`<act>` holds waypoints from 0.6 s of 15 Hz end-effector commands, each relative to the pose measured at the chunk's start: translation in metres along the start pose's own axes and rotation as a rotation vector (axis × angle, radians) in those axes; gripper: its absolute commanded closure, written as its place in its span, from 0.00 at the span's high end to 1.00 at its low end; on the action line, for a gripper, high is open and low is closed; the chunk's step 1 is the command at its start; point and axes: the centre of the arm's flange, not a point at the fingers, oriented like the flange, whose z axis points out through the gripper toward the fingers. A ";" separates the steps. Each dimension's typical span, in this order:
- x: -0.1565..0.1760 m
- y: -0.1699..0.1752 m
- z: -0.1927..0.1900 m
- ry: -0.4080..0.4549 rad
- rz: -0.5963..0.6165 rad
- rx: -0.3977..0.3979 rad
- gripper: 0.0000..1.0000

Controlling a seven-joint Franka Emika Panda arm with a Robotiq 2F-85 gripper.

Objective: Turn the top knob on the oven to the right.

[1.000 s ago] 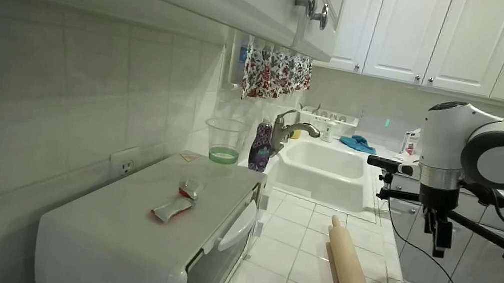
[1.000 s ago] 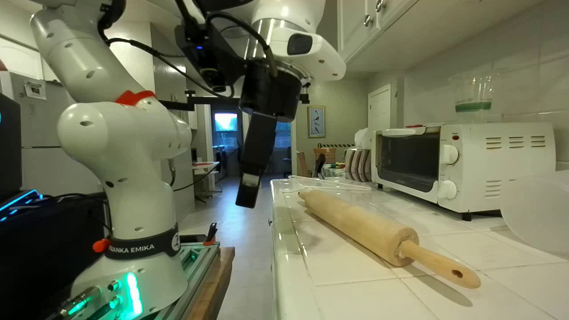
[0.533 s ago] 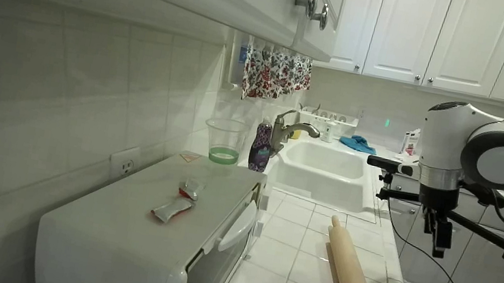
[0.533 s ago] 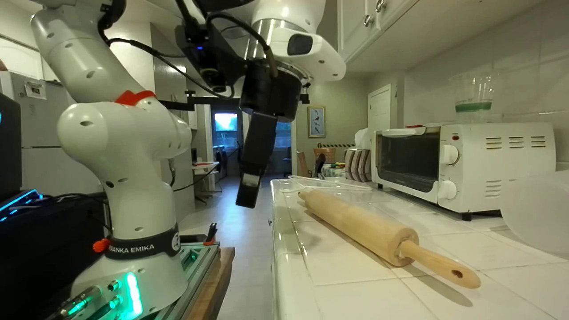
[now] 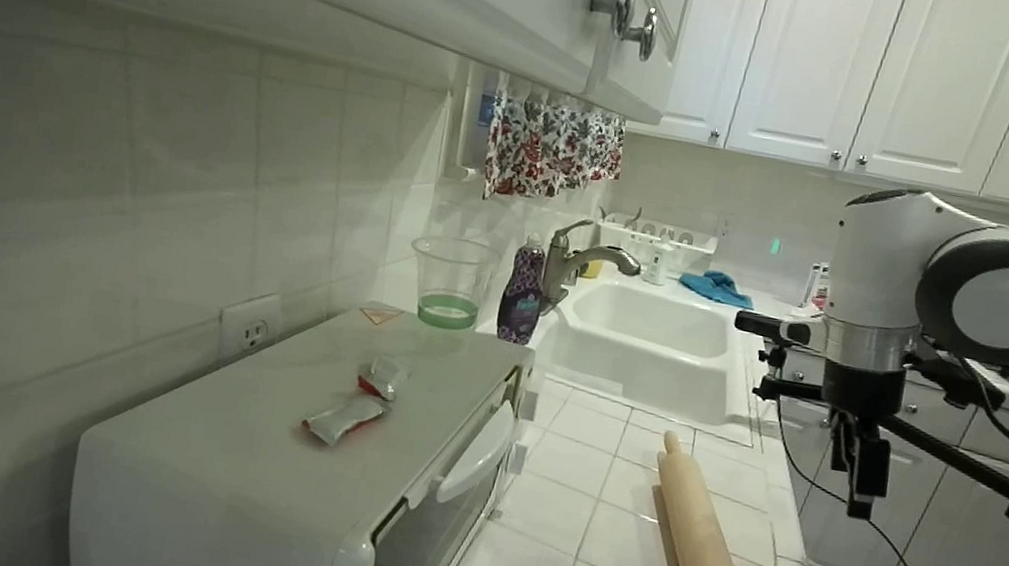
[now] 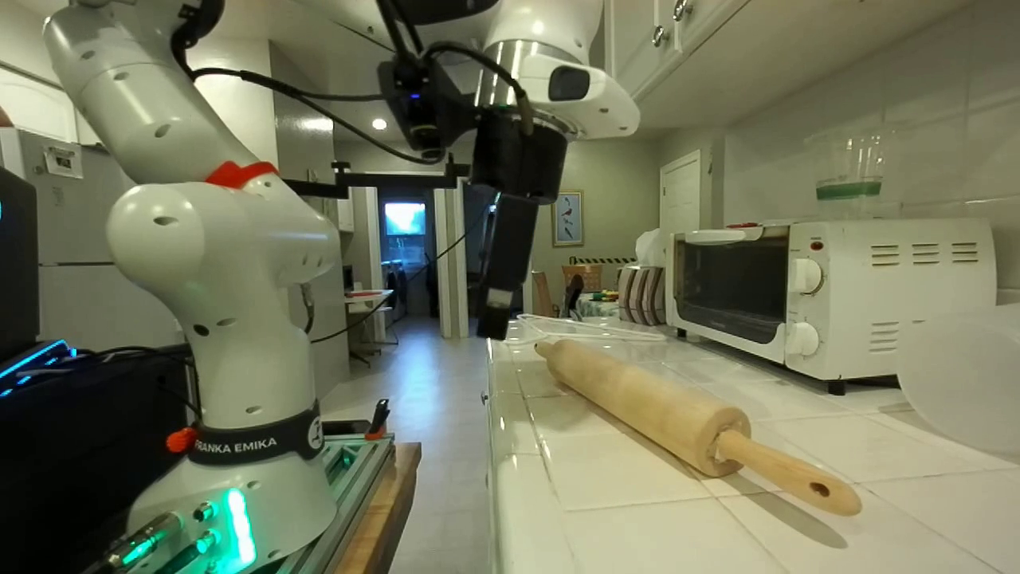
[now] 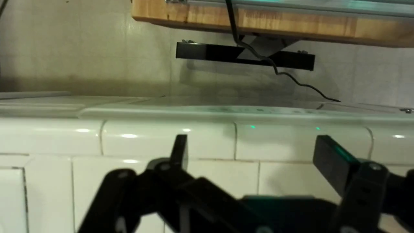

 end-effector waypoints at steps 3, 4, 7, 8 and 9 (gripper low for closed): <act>0.061 -0.053 -0.063 0.143 -0.009 -0.003 1.00; 0.074 -0.060 -0.070 0.188 -0.001 -0.008 1.00; 0.109 -0.067 -0.088 0.264 0.020 0.014 1.00; 0.124 -0.064 -0.092 0.301 0.022 0.018 1.00; 0.133 -0.062 -0.096 0.329 0.020 0.026 1.00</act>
